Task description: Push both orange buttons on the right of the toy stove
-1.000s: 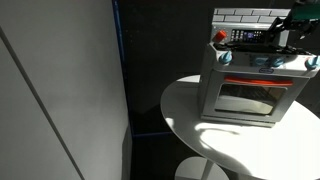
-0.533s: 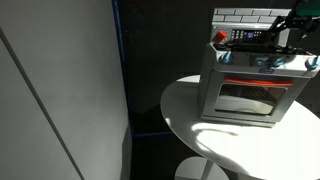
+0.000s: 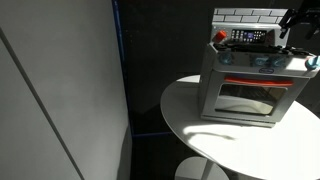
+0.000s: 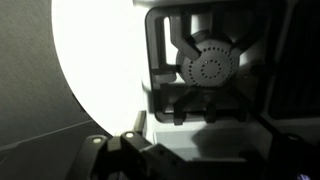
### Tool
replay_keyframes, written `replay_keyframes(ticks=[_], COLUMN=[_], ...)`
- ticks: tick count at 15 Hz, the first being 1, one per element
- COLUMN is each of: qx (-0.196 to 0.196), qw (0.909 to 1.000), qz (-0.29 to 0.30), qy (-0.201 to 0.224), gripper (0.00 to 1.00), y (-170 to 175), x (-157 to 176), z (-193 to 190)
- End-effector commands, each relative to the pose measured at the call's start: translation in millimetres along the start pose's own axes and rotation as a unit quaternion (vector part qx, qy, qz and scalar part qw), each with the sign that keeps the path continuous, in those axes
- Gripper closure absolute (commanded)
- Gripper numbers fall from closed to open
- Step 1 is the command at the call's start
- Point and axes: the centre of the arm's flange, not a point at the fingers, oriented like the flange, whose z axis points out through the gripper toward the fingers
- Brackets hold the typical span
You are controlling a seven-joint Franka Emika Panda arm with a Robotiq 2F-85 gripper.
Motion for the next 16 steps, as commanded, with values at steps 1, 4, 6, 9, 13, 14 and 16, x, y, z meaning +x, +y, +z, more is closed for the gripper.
replay_keyframes(ticks=[1,4,6,9,13,14,16], qx=[0.011,0.012,0.009,0.008,0.014,0.016,0.019], qw=[0.9982,0.9954,0.9935,0.9914,0.9908,0.9908,0.9909], qz=[-0.04,-0.064,-0.072,-0.075,-0.078,-0.078,-0.081], qy=[-0.043,-0.071,-0.088,-0.107,-0.11,-0.109,-0.106], gripper=[0.0,0.0,0.0,0.0,0.0,0.0,0.0], y=[17,26,33,43,54,56,60], x=[-26,-43,-53,-69,-90,-94,-101], z=[-26,-49,-66,-96,-136,-145,-157])
